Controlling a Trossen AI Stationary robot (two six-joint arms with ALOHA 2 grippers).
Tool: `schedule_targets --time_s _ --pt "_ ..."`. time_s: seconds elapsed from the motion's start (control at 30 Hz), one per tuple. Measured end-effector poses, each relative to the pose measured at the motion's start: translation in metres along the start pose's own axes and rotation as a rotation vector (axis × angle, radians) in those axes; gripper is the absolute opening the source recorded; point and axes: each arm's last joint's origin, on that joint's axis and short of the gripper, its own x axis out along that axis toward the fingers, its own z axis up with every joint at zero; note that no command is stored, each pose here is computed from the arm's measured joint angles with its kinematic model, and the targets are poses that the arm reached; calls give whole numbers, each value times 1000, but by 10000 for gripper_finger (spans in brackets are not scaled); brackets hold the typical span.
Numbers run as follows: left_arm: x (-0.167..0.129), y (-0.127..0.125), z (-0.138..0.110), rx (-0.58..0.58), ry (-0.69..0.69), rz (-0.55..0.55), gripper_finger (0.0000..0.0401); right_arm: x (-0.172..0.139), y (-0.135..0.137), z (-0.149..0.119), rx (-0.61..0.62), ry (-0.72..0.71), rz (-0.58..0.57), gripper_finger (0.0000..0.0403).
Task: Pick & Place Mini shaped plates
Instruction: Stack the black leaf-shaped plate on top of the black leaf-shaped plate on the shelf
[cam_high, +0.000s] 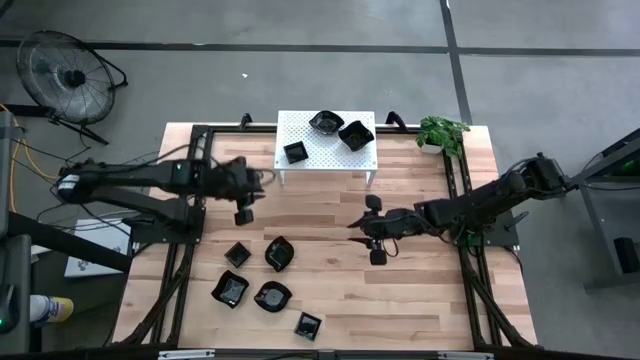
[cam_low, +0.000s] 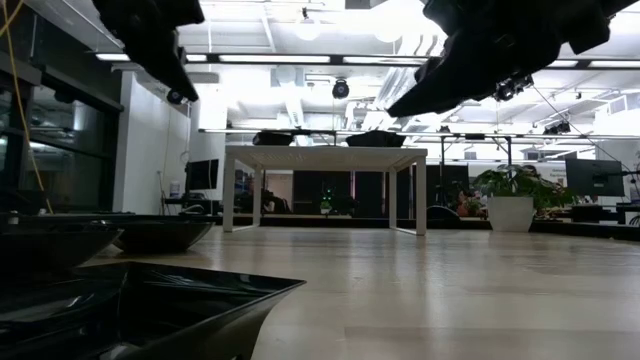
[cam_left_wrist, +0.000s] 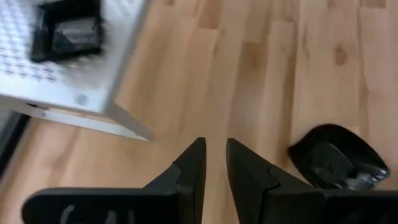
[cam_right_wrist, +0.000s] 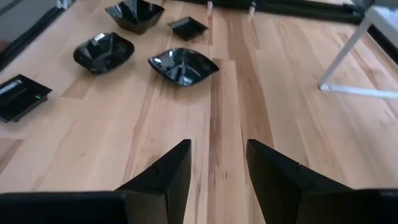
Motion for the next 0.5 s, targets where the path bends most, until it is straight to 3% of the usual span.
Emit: schedule_targets --time_s 0.3,0.5 --pt "21 -51 -39 -104 62 -70 60 -5 20 -2 -18 7 0 149" --pt "36 -74 -52 -196 45 -97 60 -8 30 -3 -14 4 20 149"
